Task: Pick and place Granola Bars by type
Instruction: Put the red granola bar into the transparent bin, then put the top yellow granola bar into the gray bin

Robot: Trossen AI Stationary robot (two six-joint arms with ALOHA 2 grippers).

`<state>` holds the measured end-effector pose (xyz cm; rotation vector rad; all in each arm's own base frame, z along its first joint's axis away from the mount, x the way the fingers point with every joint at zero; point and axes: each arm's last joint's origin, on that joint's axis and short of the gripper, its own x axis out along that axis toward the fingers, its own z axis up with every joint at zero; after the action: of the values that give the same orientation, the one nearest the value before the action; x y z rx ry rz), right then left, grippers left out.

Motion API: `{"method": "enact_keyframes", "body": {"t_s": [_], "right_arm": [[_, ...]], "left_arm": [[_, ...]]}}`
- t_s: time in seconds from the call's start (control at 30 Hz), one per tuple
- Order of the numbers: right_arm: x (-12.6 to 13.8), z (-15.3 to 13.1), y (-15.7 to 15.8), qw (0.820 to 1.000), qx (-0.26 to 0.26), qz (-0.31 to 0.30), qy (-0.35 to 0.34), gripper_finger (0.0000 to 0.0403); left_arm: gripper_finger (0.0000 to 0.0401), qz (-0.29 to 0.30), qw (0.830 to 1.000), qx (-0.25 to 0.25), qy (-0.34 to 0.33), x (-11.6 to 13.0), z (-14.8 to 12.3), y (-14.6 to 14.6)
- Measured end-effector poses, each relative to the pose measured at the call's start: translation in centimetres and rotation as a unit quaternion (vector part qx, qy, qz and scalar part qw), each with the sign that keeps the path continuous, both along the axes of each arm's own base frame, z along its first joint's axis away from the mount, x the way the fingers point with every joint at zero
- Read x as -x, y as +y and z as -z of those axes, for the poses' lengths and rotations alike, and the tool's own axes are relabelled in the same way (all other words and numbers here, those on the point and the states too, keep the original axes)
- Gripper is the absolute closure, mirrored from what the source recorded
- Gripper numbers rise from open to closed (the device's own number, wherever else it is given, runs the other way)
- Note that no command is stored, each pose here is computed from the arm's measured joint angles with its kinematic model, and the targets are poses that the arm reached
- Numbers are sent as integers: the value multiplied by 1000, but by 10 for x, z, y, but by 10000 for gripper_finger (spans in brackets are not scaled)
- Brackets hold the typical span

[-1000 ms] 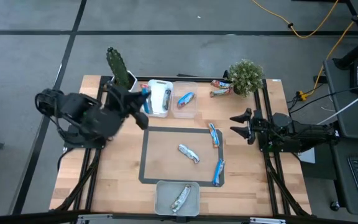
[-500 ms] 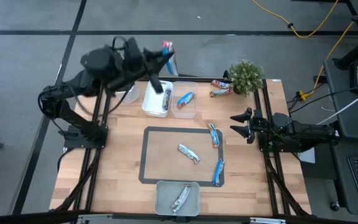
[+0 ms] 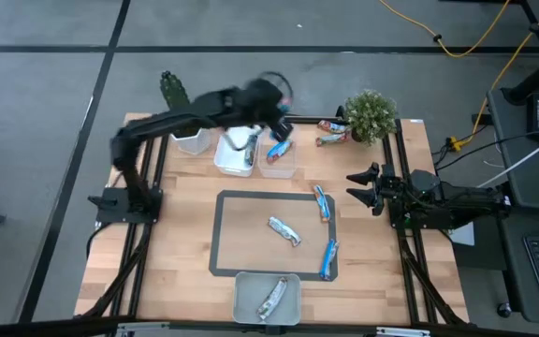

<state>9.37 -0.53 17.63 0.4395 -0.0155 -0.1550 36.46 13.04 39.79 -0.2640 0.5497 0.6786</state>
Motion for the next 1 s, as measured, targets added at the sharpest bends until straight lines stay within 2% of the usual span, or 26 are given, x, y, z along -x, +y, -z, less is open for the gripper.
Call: {"method": "enact_keyframes", "body": {"t_s": [0.17, 0.3, 0.4, 0.57, 0.67, 0.87, 1.0], "right_arm": [[0, 0, 0, 1000, 0, 0, 0, 125], [0, 0, 0, 1000, 0, 0, 0, 125], [0, 0, 0, 1000, -1, 0, 0, 125], [0, 0, 0, 999, -51, 0, -8, 125], [0, 0, 0, 999, -52, 0, -8, 125], [0, 0, 0, 999, -49, 0, -7, 125], [0, 0, 0, 999, -37, -1, -5, 125]], "left_arm": [[392, 4, 992, 68, 106, -38, 77, 21], [387, 18, 985, 96, 144, -57, 116, 26], [381, 22, 980, 110, 166, -62, 135, 28], [365, 25, 979, 114, 165, -63, 137, 29], [343, 35, 978, 108, 174, -62, 136, 30], [261, 46, 970, 114, 209, -52, 134, 31], [204, 47, 972, 111, 204, -43, 116, 27]]}}
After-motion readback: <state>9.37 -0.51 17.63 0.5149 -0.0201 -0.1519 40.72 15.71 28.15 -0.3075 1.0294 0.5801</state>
